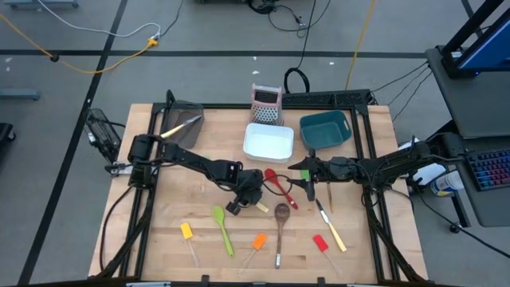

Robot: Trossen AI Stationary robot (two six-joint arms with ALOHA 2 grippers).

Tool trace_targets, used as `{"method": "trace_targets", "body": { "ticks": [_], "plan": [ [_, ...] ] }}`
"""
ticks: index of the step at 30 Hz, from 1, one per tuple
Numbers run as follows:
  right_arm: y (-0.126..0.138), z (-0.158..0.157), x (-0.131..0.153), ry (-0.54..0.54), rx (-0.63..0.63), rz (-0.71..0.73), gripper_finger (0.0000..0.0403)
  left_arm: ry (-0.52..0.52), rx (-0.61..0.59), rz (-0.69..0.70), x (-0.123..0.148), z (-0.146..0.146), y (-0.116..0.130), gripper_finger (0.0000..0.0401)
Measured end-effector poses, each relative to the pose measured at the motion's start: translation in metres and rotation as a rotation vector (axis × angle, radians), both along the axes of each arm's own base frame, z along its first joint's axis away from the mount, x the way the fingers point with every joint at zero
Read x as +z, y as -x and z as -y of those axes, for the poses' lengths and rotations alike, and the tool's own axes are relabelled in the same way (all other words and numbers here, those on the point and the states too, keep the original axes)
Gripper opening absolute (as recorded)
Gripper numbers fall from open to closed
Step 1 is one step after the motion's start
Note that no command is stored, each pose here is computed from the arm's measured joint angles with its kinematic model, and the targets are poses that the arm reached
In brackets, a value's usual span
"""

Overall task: Pick & Place Kitchen Items
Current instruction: Put the top yellow knife into the black bin

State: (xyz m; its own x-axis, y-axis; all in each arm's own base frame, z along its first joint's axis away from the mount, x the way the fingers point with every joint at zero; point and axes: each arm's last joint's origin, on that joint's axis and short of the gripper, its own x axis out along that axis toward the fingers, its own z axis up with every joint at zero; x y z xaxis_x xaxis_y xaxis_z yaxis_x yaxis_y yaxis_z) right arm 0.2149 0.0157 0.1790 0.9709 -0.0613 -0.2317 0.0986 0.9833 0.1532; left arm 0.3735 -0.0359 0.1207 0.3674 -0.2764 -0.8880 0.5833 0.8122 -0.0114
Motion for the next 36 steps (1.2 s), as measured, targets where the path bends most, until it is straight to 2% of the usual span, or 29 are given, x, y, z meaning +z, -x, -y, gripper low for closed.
{"method": "trace_targets", "body": {
  "ticks": [7, 15, 25, 31, 36],
  "plan": [
    [0.000, 0.000, 0.000, -0.005, -0.001, 0.000, 0.0224, 0.020, 0.097, 0.001, 0.011, 0.006, 0.002, 0.0056],
    [0.000, 0.000, 0.000, -0.003, 0.000, -0.001, 0.0224, 0.026, 0.211, 0.033, 0.040, 0.009, 0.009, 0.0056],
    [0.000, 0.000, -0.001, -0.002, 0.000, -0.007, 0.0224, 0.066, 0.299, 0.007, 0.042, 0.015, 0.011, 0.0056],
    [0.000, 0.000, -0.001, -0.002, 0.000, -0.008, 0.0224, 0.104, 0.393, -0.032, 0.042, 0.015, 0.012, 0.0056],
    [0.000, 0.000, -0.001, -0.002, 0.000, -0.008, 0.0224, 0.090, 0.472, -0.064, 0.041, 0.014, 0.014, 0.0056]
  ]
}}
